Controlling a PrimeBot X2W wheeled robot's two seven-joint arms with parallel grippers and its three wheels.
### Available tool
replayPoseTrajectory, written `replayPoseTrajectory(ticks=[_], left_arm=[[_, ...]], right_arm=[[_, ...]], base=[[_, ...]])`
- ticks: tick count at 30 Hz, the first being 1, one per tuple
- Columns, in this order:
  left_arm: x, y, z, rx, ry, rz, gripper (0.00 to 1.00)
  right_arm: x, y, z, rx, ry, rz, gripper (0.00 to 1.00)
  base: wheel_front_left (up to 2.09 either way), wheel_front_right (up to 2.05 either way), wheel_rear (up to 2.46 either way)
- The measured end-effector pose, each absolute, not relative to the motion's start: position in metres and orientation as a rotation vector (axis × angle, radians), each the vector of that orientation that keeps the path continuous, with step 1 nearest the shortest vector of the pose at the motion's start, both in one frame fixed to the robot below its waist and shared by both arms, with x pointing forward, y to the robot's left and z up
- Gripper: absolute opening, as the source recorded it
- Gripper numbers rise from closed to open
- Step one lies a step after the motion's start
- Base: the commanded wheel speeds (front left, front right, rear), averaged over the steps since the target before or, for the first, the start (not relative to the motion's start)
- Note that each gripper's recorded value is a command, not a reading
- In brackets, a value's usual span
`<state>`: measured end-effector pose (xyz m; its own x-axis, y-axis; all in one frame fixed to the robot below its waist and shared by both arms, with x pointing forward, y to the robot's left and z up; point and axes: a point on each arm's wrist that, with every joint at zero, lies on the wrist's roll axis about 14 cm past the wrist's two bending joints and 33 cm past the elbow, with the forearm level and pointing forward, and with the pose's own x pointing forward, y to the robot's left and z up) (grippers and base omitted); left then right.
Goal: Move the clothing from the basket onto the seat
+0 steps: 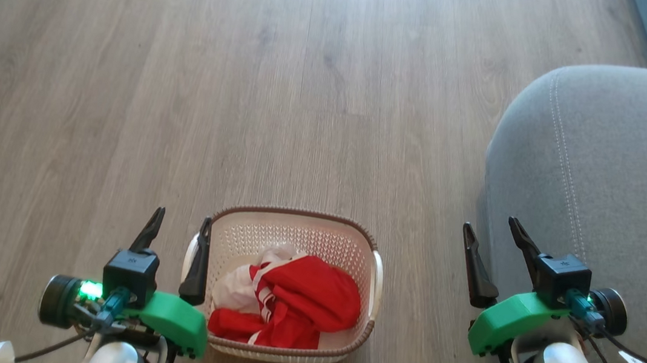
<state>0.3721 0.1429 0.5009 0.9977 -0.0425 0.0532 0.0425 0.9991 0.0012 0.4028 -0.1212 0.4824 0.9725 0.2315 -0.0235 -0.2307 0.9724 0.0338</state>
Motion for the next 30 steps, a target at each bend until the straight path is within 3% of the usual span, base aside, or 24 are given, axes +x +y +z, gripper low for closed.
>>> replayPoseTrajectory(ticks=[12, 30], left_arm=[[0.397, 0.112, 0.433, 0.003, 0.146, -0.191, 1.00], [0.454, 0.051, 0.255, 0.287, 0.507, -0.662, 1.00]], right_arm=[[0.424, -0.140, 0.439, 0.009, 0.143, 0.184, 1.00], [0.436, -0.204, 0.334, 0.000, 0.375, 0.013, 1.00]], base=[[0.00, 0.00, 0.00], [0.00, 0.00, 0.00]])
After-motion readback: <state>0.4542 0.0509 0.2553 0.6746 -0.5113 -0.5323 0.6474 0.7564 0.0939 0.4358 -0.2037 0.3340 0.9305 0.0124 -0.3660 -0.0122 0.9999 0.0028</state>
